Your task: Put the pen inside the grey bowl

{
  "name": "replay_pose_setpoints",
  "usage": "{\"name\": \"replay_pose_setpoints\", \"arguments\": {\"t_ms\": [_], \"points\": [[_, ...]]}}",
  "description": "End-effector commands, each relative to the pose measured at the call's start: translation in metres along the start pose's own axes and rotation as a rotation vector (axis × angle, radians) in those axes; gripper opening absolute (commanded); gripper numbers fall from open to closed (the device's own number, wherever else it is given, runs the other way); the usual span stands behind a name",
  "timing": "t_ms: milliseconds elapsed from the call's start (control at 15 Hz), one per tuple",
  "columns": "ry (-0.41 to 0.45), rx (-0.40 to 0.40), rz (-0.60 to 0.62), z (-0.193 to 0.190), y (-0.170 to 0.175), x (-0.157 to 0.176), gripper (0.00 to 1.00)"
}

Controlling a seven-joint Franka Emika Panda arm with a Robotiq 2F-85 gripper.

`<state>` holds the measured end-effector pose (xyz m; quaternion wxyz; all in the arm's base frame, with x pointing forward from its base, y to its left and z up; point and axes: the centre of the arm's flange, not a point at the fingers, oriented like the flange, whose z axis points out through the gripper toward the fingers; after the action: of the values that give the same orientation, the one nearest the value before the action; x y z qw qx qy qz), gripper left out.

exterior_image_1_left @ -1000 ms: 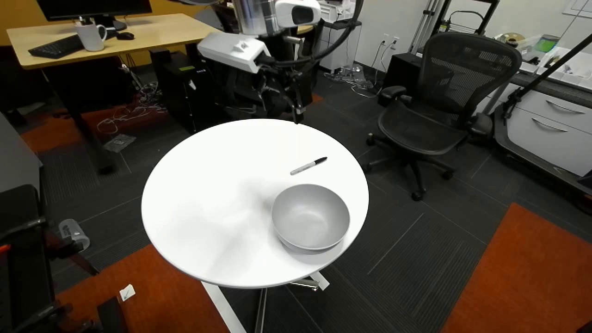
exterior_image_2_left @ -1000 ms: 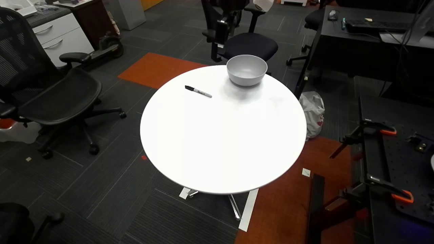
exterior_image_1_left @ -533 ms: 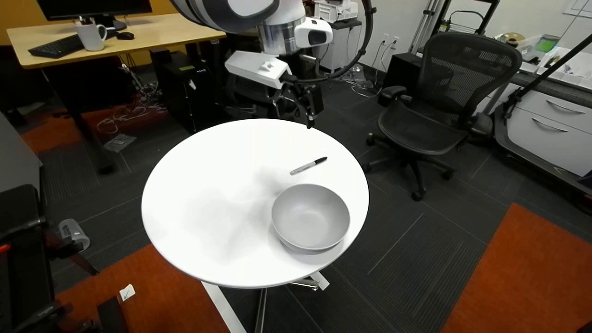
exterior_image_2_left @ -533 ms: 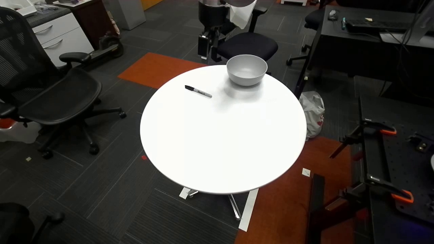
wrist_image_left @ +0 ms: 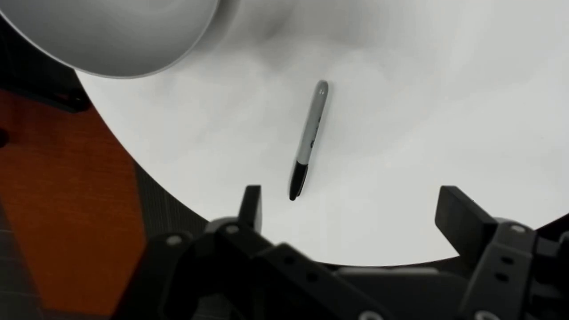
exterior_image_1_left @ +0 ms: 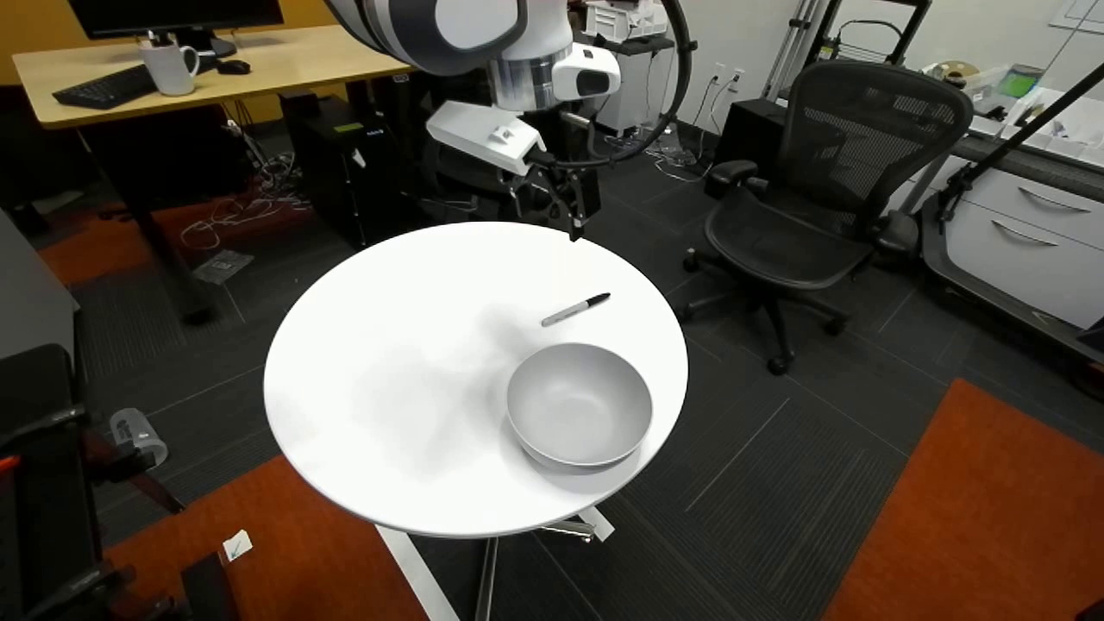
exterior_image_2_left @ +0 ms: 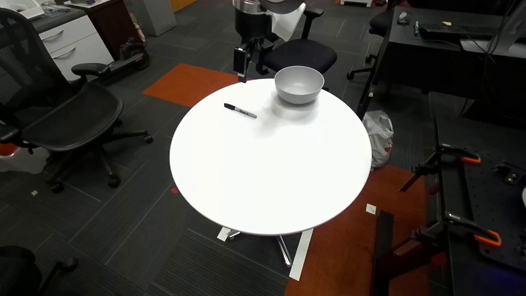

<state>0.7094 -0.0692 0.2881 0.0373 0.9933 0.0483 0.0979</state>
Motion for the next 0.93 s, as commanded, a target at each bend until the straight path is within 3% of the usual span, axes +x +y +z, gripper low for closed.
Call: {"name": "replay_pose_setpoints", "arguments": {"t_ms": [0, 533, 867], "points": [[0.0, 0.0, 0.0, 0.0, 0.0, 0.0, 1.0], [0.131, -0.045, 0.015, 0.052, 0.0, 0.004, 1.0], [0.151, -0.041, 0.018, 0.086, -0.001, 0.001, 1.0]]}}
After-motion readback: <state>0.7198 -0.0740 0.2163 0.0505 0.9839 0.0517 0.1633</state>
